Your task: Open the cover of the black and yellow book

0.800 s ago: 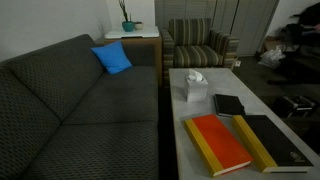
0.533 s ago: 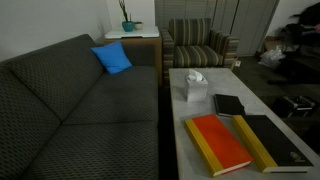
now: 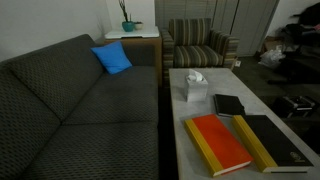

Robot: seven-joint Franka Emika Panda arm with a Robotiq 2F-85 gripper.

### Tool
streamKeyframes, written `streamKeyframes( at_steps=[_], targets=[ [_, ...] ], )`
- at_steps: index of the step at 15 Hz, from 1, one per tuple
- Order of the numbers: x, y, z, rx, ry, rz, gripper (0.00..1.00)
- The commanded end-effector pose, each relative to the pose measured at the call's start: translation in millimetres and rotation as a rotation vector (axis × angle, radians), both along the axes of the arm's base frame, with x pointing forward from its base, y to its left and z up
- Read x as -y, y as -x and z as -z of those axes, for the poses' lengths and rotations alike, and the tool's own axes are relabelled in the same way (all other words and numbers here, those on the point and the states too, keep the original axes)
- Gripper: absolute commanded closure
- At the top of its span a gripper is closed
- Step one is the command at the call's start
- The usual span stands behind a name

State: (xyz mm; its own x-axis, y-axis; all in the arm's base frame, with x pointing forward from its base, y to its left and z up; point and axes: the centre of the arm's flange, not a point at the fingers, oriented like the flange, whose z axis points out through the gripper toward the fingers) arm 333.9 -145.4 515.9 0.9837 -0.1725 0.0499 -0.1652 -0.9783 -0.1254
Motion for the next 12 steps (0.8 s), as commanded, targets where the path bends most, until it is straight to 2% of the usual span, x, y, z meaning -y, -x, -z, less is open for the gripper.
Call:
streamKeyframes(
  at_steps=[1,5,12],
  targets=[
    [0.0,0.0,0.0,0.000,0.000,0.000,0.00],
    [-4.9,-3.2,2.6,0.002,0.009,-0.003,0.00],
    [3.0,-41.7,30.4,-0.082,0.020,-0.181,0.00]
  ],
)
